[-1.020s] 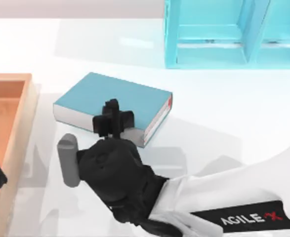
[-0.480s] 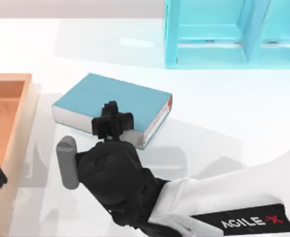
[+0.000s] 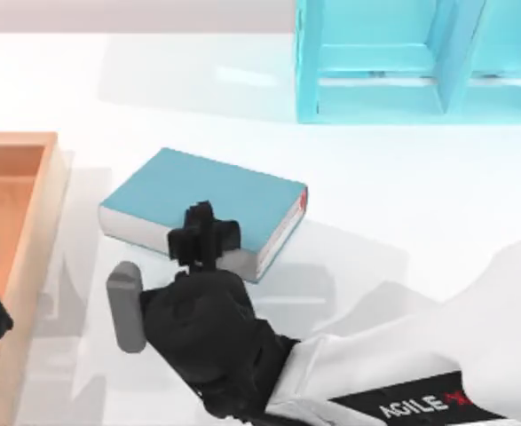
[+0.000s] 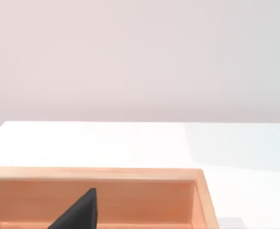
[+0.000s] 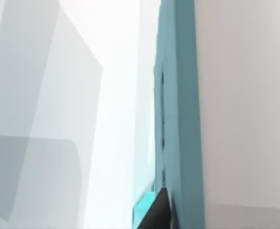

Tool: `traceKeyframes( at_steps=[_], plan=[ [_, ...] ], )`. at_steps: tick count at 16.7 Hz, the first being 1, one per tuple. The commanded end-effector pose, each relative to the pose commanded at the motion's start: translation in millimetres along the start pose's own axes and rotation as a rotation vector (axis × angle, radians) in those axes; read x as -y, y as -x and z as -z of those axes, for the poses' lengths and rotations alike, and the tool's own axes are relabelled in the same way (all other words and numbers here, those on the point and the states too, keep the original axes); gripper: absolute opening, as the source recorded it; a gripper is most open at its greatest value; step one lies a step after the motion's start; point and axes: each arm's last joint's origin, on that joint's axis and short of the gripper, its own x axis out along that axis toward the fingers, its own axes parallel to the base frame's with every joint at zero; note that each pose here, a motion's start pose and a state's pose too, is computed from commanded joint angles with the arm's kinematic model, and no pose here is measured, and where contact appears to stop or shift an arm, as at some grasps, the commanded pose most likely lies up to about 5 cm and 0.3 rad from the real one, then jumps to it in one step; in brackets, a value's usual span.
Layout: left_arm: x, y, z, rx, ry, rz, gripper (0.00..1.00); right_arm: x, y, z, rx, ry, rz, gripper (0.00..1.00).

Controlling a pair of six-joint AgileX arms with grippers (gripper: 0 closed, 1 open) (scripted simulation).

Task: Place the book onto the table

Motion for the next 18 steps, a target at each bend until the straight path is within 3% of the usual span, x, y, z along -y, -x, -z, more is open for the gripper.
traceKeyframes(
  at_steps=[5,18],
  plan=[
    [0.0,0.0,0.0,0.0,0.0,0.0,1.0,-5.3,-1.5,0.9,0.0,-0.003,0.001,0.0],
    [0.0,0.0,0.0,0.0,0.0,0.0,1.0,-5.3,-1.5,0.9,0.0,-0.003,0.001,0.98]
  ],
)
